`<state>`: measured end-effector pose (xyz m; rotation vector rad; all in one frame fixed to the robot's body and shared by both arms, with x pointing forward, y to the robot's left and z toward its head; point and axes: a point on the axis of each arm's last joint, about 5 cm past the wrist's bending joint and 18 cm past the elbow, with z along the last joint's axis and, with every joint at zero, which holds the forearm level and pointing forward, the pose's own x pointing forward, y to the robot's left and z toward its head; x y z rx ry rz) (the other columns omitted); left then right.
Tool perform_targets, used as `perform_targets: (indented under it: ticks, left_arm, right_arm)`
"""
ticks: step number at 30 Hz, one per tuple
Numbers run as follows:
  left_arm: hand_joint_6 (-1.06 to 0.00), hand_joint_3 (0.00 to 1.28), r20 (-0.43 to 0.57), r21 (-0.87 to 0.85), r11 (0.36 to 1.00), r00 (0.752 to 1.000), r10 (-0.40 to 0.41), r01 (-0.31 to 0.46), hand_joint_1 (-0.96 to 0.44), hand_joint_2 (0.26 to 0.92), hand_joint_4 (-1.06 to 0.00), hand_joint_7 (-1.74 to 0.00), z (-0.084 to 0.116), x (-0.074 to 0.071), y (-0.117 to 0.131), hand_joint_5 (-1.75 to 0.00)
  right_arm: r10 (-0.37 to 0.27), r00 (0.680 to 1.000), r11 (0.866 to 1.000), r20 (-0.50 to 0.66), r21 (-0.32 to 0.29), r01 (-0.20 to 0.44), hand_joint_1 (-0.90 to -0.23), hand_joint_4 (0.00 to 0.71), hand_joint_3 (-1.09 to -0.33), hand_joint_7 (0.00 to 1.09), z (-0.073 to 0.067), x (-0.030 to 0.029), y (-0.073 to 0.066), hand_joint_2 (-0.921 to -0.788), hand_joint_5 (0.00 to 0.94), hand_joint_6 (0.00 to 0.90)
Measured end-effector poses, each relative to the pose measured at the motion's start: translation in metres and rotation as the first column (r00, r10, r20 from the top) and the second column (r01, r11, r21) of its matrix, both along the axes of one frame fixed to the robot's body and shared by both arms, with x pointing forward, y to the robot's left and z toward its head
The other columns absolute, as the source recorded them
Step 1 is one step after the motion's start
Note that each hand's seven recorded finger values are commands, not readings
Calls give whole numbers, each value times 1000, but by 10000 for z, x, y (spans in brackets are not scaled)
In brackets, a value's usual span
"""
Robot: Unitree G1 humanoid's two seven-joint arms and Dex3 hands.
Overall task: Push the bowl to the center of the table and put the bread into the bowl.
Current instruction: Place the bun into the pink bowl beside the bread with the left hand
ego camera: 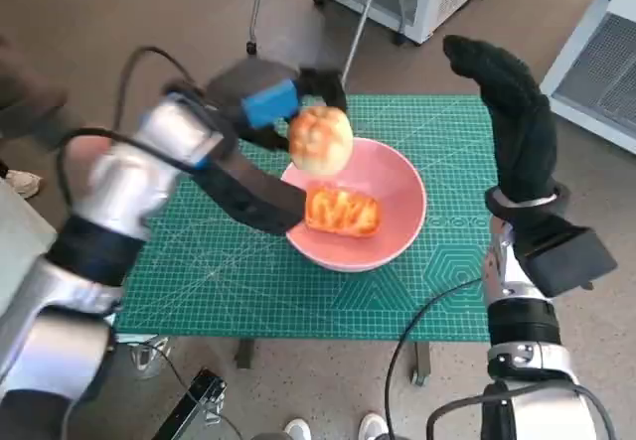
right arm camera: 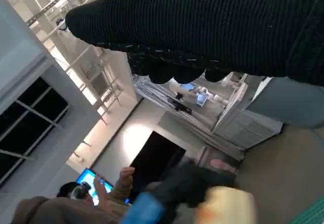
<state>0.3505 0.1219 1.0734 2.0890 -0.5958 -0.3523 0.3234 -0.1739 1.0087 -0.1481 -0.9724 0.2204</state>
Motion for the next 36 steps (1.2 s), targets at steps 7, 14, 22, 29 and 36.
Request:
perform_targets:
  ticks: [7, 14, 22, 29, 36]
  left_arm:
    - [-440, 235, -67, 25, 999, 997, -32, 34, 1, 921, -499, -1398, -376, 75, -67, -1312]
    - [-392, 334, -163, 19, 1000, 986, -17, 21, 192, 916, -398, -474, -587, 97, -40, -930]
    - [-466, 310, -202, 1, 1000, 979, -30, 31, 177, 921, -460, -152, -631, 92, -28, -45]
    - [-358, 327, -243, -32, 999, 969, -37, 30, 220, 921, -277, -63, -599, 84, -37, -3]
    - [-351, 296, -223, -41, 997, 972, -69, 61, 175, 921, -201, -47, -459, 54, -9, -1]
  right_arm:
    - [-21, 1000, 1000, -1, 0, 21, -608, 285, -733, 684, -27, -22, -31, -921, 4, -1]
    - [-54, 998, 999, 11, 1, 54, -625, 287, -732, 686, -10, -37, -92, -921, 5, -1]
    - [-75, 997, 997, 11, 0, 75, -635, 290, -728, 688, -25, -53, -115, -921, 6, -1]
    - [-85, 996, 996, 8, 2, 85, -639, 290, -729, 688, -34, -56, -100, -921, 5, -1]
    - [-84, 996, 996, 7, 2, 84, -645, 289, -731, 690, -35, -54, -89, -921, 5, -1]
